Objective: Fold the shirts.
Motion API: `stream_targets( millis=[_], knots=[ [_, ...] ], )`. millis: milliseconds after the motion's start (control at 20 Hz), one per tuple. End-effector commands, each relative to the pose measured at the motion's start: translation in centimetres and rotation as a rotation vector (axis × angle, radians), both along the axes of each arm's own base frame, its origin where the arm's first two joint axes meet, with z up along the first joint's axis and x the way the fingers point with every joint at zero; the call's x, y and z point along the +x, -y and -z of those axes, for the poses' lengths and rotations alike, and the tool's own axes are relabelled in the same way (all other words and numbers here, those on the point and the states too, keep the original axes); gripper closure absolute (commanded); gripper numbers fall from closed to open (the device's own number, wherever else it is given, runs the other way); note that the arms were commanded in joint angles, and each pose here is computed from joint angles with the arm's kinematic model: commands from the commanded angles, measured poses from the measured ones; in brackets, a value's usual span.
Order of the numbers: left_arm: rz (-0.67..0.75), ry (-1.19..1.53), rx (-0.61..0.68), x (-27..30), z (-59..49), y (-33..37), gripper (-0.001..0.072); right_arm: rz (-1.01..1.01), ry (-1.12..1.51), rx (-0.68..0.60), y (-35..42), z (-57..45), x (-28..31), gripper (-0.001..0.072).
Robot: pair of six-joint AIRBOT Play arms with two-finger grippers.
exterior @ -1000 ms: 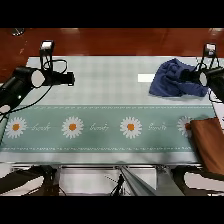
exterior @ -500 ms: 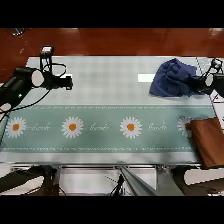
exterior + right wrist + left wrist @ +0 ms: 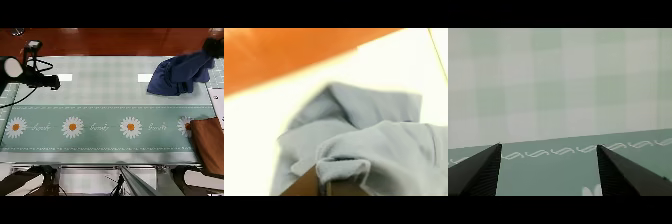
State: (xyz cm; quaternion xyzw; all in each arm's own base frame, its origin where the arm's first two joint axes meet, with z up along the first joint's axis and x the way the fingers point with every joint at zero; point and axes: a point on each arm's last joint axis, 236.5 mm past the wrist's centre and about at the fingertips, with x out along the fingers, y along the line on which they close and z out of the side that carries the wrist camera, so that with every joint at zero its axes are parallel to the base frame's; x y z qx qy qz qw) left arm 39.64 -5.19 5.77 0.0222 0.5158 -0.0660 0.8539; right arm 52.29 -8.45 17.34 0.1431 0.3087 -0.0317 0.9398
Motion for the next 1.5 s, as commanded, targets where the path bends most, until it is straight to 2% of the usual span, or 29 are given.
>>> stream_targets(
  millis=[0, 100, 300, 400, 550, 700, 900, 1150, 1250, 1300, 1350, 1400, 1450],
  knots=[
    [0.086, 0.113, -0.212, -3.1, -5.3, 4.5, 0.0005, -0.142, 0.262, -0.078, -6.0, -13.3, -4.3, 0.0692],
    [0.104, 0.158, -0.288, -6.0, -6.9, 5.7, 0.0004, -0.186, 0.417, -0.115, -8.8, -20.1, -7.1, 0.0692],
    [0.105, 0.184, -0.286, -11.0, -5.2, 5.1, 0.0005, -0.275, 0.689, -0.146, -13.5, -32.2, -13.7, 0.0692],
    [0.104, 0.179, -0.245, -11.8, -4.0, 4.3, 0.0005, -0.337, 0.764, -0.147, -15.8, -35.6, -16.7, 0.0692],
    [0.085, 0.163, -0.258, -11.9, -3.8, 4.3, 0.0005, -0.457, 0.765, -0.135, -19.4, -36.1, -19.9, 0.0692],
    [0.069, 0.182, -0.268, -11.5, -4.1, 4.3, 0.0004, -0.661, 0.555, -0.119, -24.4, -30.2, -21.5, 0.0692],
    [0.063, 0.201, -0.269, -11.0, -4.3, 4.2, 0.0005, -0.885, 0.132, -0.038, -31.7, -15.5, -22.1, 0.0692],
    [0.057, 0.202, -0.268, -10.5, -4.0, 4.1, 0.0004, -0.899, -0.197, 0.23, -43.0, 4.1, -24.2, 0.0692],
    [0.056, 0.191, -0.268, -10.4, -3.7, 4.2, 0.0005, -0.898, -0.309, 0.29, -46.6, 10.0, -25.8, 0.0691],
    [0.055, 0.189, -0.268, -10.3, -3.6, 4.2, 0.0005, -0.89, -0.365, 0.322, -47.9, 12.0, -26.2, 0.0638],
    [0.055, 0.183, -0.267, -10.2, -3.4, 4.2, 0.0005, -0.872, -0.409, 0.366, -48.7, 13.1, -26.4, 0.0294],
    [0.054, 0.177, -0.266, -10.2, -3.2, 4.2, 0.0004, -0.884, -0.418, 0.371, -49.0, 13.6, -26.3, 0.0092],
    [0.053, 0.172, -0.266, -10.2, -3.1, 4.2, 0.0005, -0.88, -0.411, 0.366, -48.4, 13.4, -25.7, 0.0091]
  ],
)
